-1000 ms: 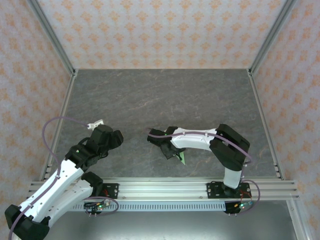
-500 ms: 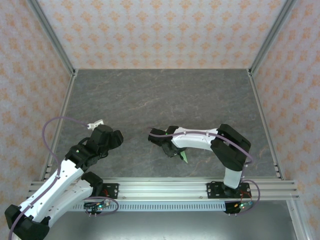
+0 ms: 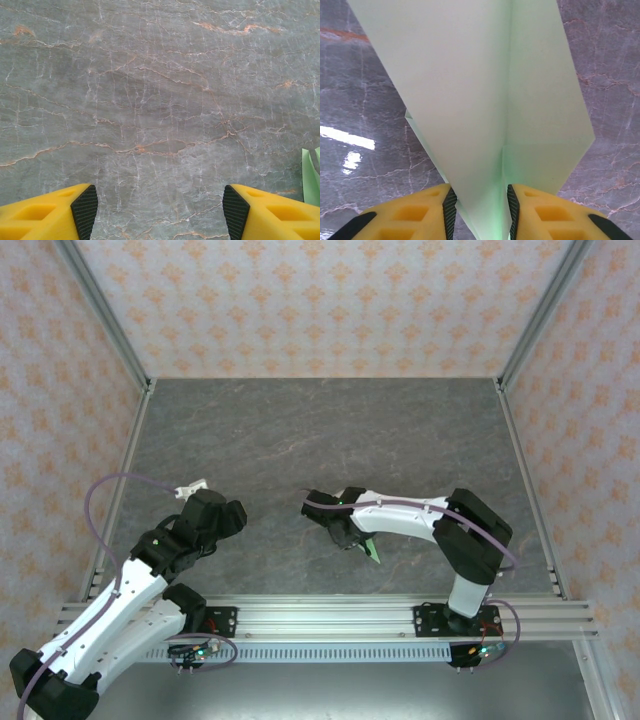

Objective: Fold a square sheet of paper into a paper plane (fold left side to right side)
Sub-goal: Pick up the paper plane at the center of the table.

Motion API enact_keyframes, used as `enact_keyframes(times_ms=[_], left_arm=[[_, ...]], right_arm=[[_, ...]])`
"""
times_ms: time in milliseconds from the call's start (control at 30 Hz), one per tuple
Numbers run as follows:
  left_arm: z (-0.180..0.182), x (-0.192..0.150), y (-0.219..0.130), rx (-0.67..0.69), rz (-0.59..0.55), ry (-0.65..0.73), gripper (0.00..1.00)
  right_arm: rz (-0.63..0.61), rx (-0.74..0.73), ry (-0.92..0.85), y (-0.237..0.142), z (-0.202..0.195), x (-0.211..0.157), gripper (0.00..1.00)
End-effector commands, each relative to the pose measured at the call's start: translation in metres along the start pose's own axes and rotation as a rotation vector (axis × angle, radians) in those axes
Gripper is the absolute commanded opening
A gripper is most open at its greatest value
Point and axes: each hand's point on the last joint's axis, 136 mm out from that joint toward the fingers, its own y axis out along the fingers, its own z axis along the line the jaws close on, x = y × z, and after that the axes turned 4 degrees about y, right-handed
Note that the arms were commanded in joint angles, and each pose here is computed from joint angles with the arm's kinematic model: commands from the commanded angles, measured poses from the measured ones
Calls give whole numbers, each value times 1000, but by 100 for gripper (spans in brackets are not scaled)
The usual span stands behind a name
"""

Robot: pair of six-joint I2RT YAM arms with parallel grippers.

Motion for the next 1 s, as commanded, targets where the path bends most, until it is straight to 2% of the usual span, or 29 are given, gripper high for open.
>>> enact_keyframes(times_ms=[0,267,433,700,967], left_arm=[[7,-2,1,38,-1,20,70],[6,0,0,36,-5,20,70],[7,-1,0,36,-2,22,70],[6,-1,0,35,-2,22,70],[6,-1,0,34,-1,20,70]], right_arm=[[4,-32,-13,1,-10,-4,30],[-12,-41,10,-4,-20,2,12],[-27,55,65,-14,-21,10,2],[23,236,208,-11,-29,15,1],[74,219,249,8,-43,14,5]])
